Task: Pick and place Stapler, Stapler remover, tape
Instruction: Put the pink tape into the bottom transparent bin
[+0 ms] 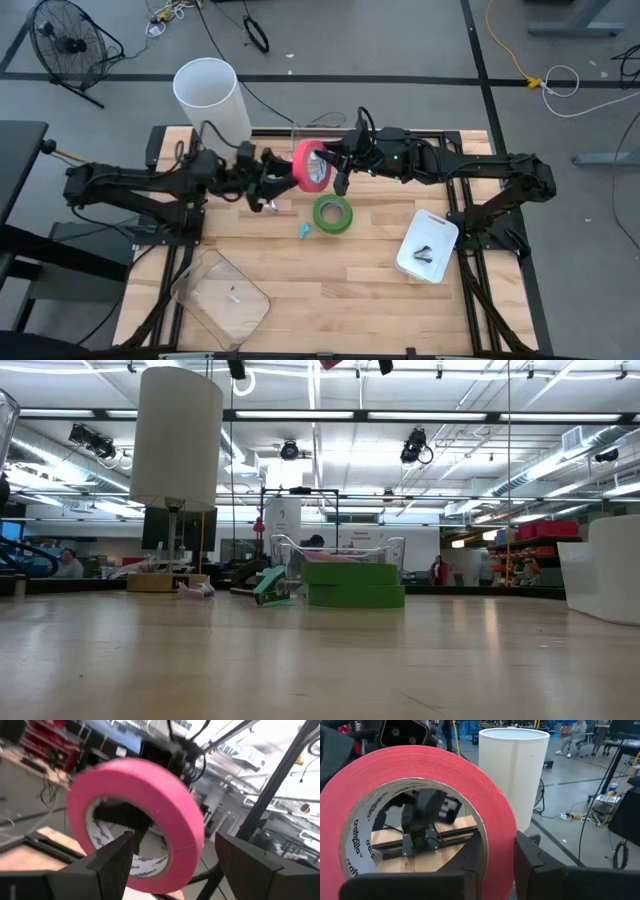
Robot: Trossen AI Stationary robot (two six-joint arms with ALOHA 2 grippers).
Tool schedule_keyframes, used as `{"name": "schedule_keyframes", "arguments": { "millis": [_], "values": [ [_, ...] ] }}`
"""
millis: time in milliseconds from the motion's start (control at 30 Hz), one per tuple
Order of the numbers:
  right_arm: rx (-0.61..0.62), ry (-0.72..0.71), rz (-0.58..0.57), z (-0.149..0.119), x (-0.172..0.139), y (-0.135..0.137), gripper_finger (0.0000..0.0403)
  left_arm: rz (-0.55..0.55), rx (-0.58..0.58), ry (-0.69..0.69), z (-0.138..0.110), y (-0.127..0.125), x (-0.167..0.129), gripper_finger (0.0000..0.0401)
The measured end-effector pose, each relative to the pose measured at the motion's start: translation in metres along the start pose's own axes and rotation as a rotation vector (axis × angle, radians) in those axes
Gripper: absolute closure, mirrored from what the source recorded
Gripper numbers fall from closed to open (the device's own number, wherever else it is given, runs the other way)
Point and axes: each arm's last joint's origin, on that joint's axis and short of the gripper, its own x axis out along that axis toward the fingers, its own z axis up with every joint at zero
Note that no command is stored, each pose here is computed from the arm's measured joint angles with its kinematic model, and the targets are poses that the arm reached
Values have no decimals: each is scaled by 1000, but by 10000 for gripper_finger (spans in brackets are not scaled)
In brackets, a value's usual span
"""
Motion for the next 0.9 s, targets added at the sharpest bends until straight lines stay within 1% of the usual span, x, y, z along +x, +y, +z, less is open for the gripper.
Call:
{"name": "schedule_keyframes", "arguments": {
  "millis": [167,300,467,667,900],
  "values": [
    [-3,0,0,0,0,0,348,-30,-43,39,-3,-1,19,121],
    [-7,4,0,0,0,0,348,-61,-44,68,-4,-2,32,121],
    [-8,8,0,-1,0,0,348,-67,-43,66,-4,-2,38,133],
    [-9,13,0,-1,0,0,348,-65,-35,68,-5,-1,38,177],
    [-8,12,1,-1,0,0,348,-65,-16,67,-5,-1,38,249]
  ]
}}
